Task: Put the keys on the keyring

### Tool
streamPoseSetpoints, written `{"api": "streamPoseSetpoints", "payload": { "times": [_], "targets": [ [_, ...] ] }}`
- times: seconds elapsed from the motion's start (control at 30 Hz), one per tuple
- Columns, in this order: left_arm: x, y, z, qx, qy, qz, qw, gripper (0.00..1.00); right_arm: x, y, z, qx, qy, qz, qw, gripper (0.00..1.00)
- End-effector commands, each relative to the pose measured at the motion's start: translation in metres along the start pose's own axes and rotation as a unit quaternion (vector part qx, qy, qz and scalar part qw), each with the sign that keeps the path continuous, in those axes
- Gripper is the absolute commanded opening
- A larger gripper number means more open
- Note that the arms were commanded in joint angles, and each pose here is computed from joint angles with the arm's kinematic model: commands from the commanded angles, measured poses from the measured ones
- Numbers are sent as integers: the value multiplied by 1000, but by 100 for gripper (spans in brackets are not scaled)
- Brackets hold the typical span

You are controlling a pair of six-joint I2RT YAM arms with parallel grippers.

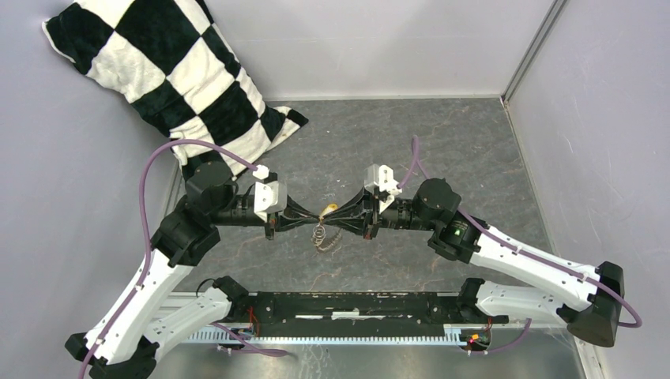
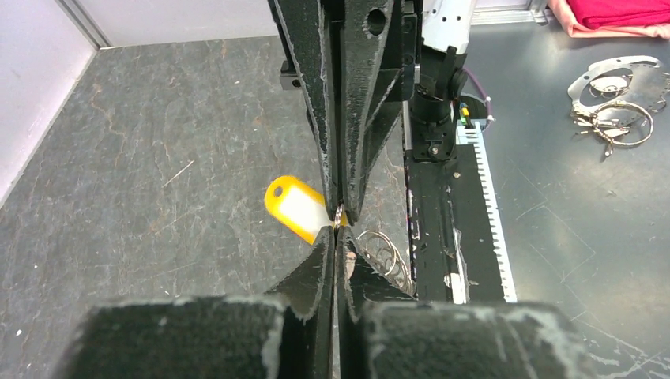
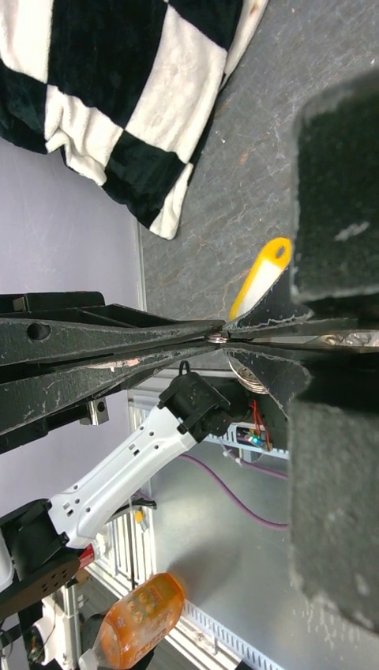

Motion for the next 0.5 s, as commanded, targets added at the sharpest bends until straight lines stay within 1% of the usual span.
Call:
{"api": "streamPoseSetpoints", "payload": {
  "times": [0.0, 0.1, 0.2, 0.23, 0.37, 0.47],
  "targets": [
    [2, 0, -2, -7, -5, -11, 1000, 2, -1, -4, -31, 40, -13, -8, 999, 14],
    [4, -1, 2, -17, 4, -7, 1000, 2, -1, -7, -34, 68, 34, -24, 997, 22],
    [4, -2, 4, -28, 10, -4, 1000, 2, -1, -9, -35, 82, 84, -45, 992, 27],
    [5, -1, 5, -32, 11, -4, 999, 2, -1, -9, -31, 80, 103, -56, 990, 28],
    [5, 2, 4, -43, 16, -10, 999, 2, -1, -8, -26, 74, 150, -82, 983, 32],
    [5, 3, 4, -48, 16, -12, 999, 2, -1, -7, -22, 69, 161, -85, 981, 33]
  ]
}}
Point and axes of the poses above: each gripper's point midway between its finger pads, its own x axis back along the fingers, its own y axis along the line the jaws close on, z = x × y, the point moved 2 cm from there along x, back along the fingers, and after that the axes turned 13 degrees about x, right-handed, at the moved point
